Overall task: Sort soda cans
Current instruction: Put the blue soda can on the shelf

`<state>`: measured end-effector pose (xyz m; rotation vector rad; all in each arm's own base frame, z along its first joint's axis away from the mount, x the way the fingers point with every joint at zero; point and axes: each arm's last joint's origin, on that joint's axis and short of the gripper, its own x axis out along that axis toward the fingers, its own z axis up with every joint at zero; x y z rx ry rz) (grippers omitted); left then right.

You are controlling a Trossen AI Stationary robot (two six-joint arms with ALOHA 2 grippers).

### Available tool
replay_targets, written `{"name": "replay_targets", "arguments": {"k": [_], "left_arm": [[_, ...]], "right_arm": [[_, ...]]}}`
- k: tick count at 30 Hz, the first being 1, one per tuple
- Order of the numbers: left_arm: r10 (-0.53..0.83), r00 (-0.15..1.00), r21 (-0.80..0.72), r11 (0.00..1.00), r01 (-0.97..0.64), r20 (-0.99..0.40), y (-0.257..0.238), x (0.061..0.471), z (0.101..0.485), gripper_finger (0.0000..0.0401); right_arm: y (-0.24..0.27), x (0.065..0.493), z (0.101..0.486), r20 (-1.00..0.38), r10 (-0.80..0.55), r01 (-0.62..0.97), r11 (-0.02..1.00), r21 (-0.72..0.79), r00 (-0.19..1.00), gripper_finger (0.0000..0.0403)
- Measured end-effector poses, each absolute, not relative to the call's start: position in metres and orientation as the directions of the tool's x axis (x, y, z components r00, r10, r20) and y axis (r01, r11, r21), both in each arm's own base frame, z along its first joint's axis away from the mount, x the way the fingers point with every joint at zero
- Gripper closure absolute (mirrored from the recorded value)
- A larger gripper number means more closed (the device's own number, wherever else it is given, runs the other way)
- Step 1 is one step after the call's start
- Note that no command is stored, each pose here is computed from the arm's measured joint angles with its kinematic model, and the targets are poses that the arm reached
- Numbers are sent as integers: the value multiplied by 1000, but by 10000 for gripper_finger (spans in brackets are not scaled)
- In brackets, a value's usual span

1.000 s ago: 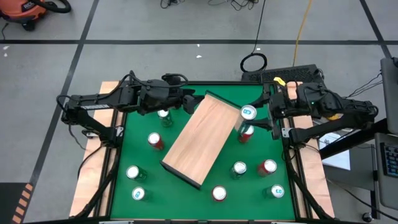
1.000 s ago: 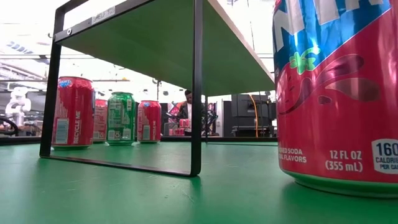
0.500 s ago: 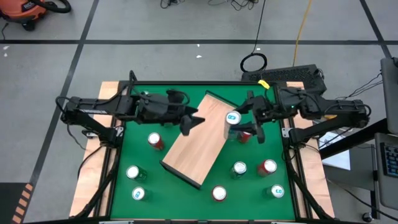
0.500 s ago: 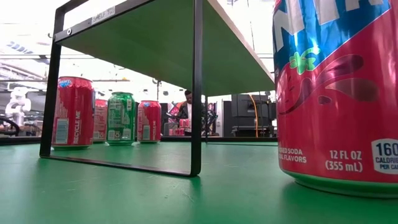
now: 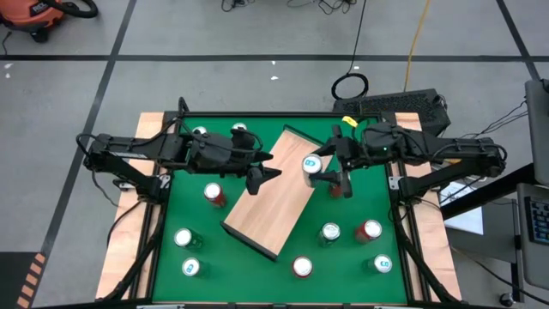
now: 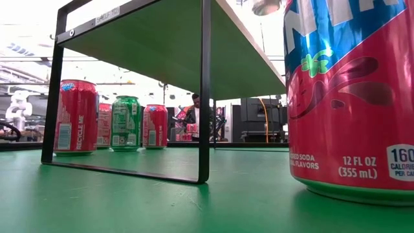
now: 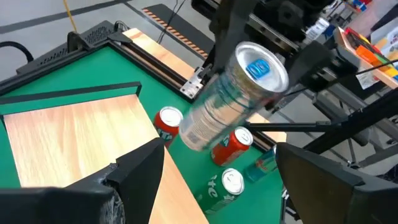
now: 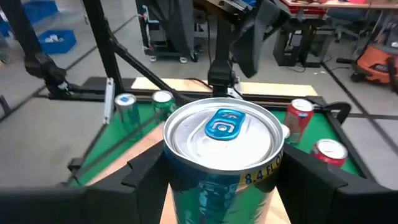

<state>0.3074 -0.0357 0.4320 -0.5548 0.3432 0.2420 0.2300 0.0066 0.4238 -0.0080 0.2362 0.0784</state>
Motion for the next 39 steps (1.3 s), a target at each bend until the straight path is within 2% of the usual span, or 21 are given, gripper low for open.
{"name": "replay_targets", "arguments": {"k": [6, 10, 14, 23, 32, 39], "left_arm": [[138, 913, -471, 821, -322, -384, -33, 308, 432, 92], [153, 909, -470, 815, -337, -387, -28, 308, 431, 92], [166, 907, -471, 810, -349, -387, -23, 308, 431, 92], [177, 888, -448, 811, -376, -425, -22, 307, 428, 92], [211, 866, -419, 807, -416, -453, -20, 305, 425, 92], [229, 860, -414, 801, -432, -455, -15, 306, 424, 92]], "right_arm": [[-4, 235, 395, -270, 141, -139, 990, 29, 952, 167], [-10, 240, 375, -215, 181, -176, 984, 42, 960, 167], [-17, 243, 359, -216, 179, -175, 984, 40, 960, 167], [-28, 243, 339, -233, 156, -148, 988, 53, 960, 167], [-29, 244, 339, -211, 166, -165, 986, 21, 963, 167], [-30, 251, 330, -256, 168, -163, 986, 40, 952, 167]]}}
